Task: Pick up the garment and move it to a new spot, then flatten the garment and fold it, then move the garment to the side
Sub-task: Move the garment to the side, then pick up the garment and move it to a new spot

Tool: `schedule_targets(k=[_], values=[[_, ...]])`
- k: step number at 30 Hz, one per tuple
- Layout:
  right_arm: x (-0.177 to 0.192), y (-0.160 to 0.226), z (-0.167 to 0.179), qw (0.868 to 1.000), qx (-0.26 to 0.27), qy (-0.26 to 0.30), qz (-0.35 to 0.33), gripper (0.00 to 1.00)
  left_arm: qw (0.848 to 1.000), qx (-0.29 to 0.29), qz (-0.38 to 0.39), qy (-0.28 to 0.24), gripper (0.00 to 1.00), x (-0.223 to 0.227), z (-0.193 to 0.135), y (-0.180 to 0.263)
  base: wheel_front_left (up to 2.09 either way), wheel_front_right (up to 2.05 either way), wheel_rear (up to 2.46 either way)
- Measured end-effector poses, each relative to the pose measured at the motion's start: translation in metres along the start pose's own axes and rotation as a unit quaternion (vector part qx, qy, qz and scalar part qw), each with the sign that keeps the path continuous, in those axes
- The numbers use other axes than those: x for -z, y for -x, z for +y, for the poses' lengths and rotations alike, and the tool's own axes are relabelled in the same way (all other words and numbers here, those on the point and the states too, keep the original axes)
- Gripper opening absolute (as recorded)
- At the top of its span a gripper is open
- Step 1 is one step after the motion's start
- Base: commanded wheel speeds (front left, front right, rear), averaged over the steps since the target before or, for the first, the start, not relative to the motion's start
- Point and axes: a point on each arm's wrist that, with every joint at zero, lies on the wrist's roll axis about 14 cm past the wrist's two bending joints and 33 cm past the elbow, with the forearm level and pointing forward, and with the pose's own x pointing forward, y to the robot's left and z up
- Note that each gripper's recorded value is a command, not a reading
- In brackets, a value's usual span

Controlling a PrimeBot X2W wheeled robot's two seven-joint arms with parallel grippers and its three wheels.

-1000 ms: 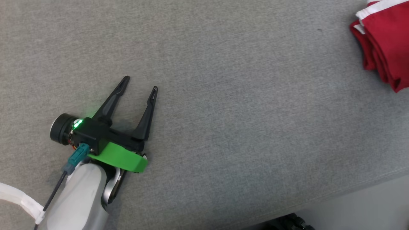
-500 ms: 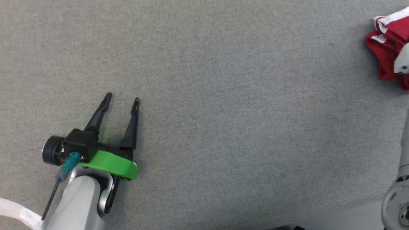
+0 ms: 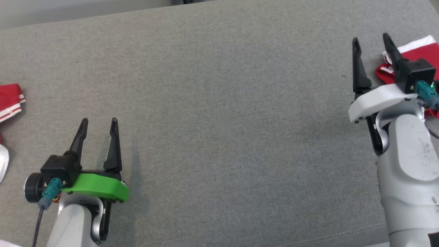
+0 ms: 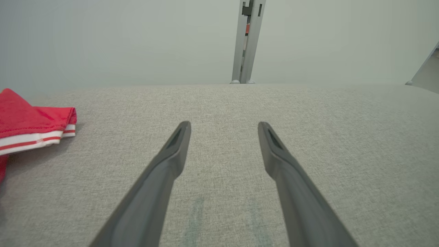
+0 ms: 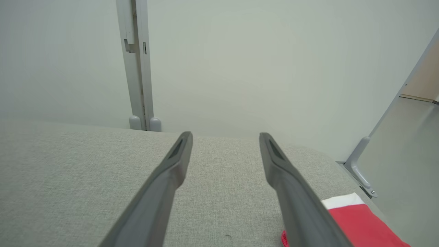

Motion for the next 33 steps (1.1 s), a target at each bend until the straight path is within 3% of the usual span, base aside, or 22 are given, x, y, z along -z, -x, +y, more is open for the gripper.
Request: schedule_targets(k=[15,23,33], values=[[0.032,0.09,0.055,0.989,-0.059,-0.126,0.052,1.0,0.997,-0.073,0.006,0.001,1.0,-0.004,0.021,0.073,0.0,0.0,0.0],[0.029,0.124,0.078,0.985,-0.097,-0.128,0.055,1.0,0.995,-0.102,0.002,0.009,1.0,-0.003,0.025,0.109,0.0,0.0,0.0],[0.024,0.126,0.1,0.982,-0.132,-0.124,0.051,1.0,0.993,-0.119,-0.021,0.001,1.0,-0.017,0.032,0.117,0.0,0.0,0.0]])
